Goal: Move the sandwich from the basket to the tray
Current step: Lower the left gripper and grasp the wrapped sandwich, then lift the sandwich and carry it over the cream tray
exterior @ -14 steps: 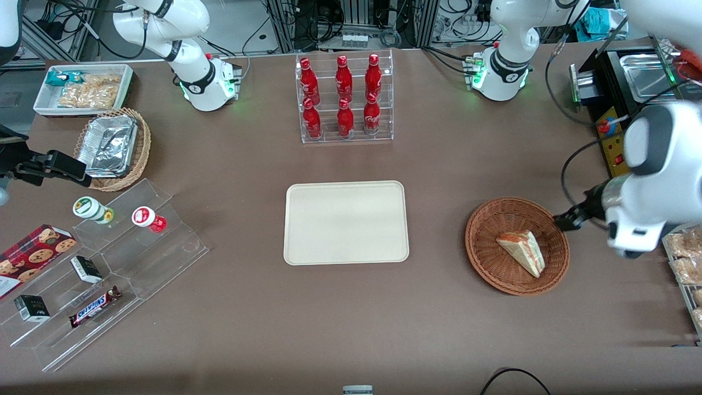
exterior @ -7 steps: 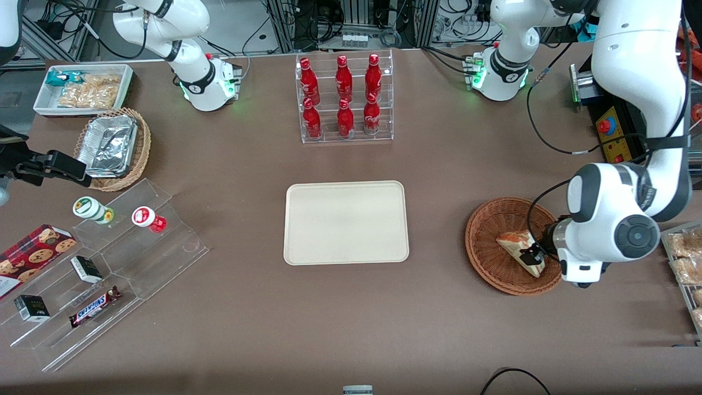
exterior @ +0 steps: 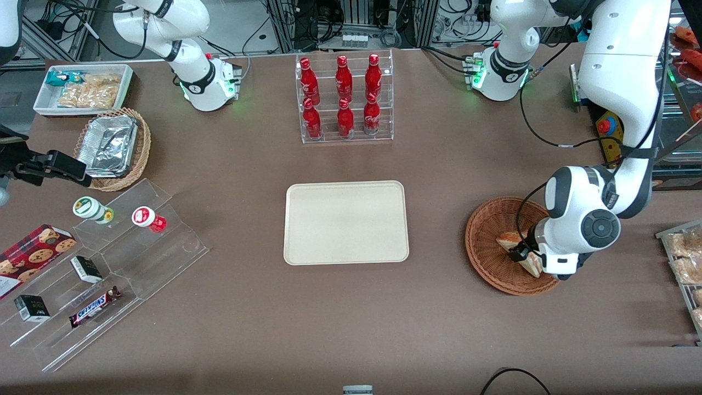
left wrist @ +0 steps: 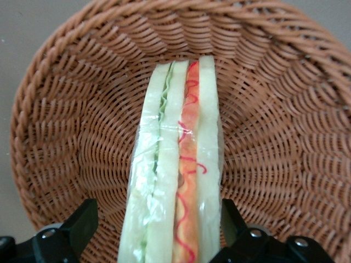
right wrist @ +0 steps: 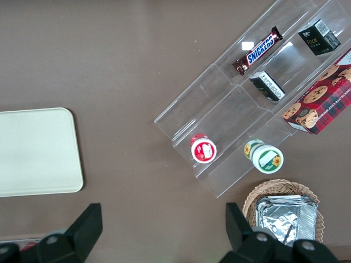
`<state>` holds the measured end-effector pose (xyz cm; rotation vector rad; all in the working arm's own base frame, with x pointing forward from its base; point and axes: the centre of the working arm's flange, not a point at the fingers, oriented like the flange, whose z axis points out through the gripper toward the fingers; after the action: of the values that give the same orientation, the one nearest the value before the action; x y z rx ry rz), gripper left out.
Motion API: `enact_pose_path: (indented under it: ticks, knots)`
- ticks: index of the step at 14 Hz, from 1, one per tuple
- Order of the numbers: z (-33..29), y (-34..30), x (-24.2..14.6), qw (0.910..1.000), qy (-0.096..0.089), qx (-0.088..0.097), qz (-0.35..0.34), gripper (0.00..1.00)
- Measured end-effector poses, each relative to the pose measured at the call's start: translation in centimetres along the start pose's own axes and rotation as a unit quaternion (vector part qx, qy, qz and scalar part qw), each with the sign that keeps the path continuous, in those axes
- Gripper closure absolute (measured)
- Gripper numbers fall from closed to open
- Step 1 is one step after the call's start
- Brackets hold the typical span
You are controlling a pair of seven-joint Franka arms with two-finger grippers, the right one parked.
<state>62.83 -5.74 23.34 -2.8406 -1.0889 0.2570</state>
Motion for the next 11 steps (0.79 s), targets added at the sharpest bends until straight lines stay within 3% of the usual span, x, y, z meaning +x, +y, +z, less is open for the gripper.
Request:
enact_pose_path:
  ticks: [5, 7, 9, 11]
  knots:
    - [-1.8, 0.8, -0.2, 0.9999, 0.01, -0.01, 0.005, 0.56]
    - [-4.7, 2.4, -2.6, 0.9996, 0.006, 0.003, 0.026, 0.72]
    - [-8.9, 5.4, -7.1, 0.9989, 0.002, 0.025, 0.04, 0.74]
    - [-12.4, 9.2, -13.0, 0.9983, 0.011, 0.033, 0.047, 0.74]
